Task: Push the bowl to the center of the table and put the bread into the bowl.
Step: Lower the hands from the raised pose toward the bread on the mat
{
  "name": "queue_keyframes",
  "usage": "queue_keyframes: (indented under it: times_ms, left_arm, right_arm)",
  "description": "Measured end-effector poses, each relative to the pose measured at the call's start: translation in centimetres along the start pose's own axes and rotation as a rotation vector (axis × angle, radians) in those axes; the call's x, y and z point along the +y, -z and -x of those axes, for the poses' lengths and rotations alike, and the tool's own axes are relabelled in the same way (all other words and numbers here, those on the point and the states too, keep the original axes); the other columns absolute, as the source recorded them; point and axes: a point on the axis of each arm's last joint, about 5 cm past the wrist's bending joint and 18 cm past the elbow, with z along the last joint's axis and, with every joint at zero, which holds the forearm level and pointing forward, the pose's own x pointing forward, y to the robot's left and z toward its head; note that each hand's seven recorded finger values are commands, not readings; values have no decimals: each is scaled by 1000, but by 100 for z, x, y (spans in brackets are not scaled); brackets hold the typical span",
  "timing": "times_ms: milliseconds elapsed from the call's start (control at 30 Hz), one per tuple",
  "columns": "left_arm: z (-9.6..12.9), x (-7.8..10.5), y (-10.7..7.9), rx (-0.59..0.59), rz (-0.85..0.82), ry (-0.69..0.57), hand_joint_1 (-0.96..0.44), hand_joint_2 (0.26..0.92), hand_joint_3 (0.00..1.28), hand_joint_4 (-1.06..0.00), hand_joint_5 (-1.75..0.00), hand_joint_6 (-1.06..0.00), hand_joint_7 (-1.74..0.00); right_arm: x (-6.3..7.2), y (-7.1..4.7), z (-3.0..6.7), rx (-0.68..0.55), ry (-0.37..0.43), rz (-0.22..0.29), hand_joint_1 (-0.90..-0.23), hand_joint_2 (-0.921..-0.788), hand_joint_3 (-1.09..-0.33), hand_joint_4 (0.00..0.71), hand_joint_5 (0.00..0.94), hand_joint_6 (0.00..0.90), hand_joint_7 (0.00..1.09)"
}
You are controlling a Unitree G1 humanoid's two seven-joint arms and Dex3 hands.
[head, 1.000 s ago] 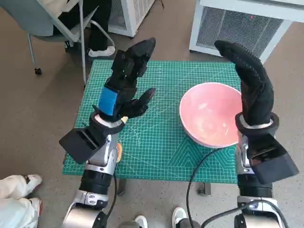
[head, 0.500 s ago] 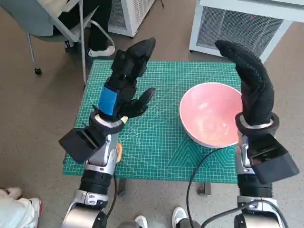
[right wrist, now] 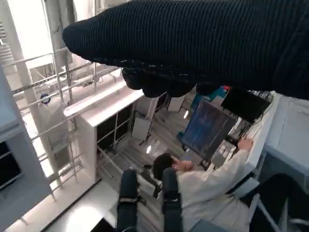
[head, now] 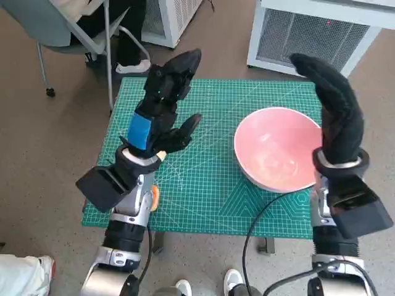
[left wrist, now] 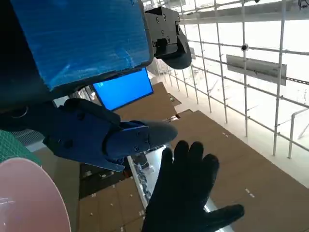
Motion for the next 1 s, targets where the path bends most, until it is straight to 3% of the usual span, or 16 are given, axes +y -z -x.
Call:
queue_keyframes:
  times_ms: [333,633,1000]
  left_arm:
    - [19,33,10,18,34,-11,-423,921,428,-196,-17,1,-762]
    - [25,39,16,37,46,-14,-440,921,422,-194,-16,1,-763]
    - [44,55,-17,28,36,-20,-402,921,423,-194,-16,1,-767]
  right_arm:
    - [-268,163,266,183,206,84,-563,-921,-798,205,6,1,568]
    - [-413,320,585,417,347,132,-574,-921,-781,213,3,69,448]
    - [-443,445,796,683,449,95,-552,-921,-803,188,0,108,309]
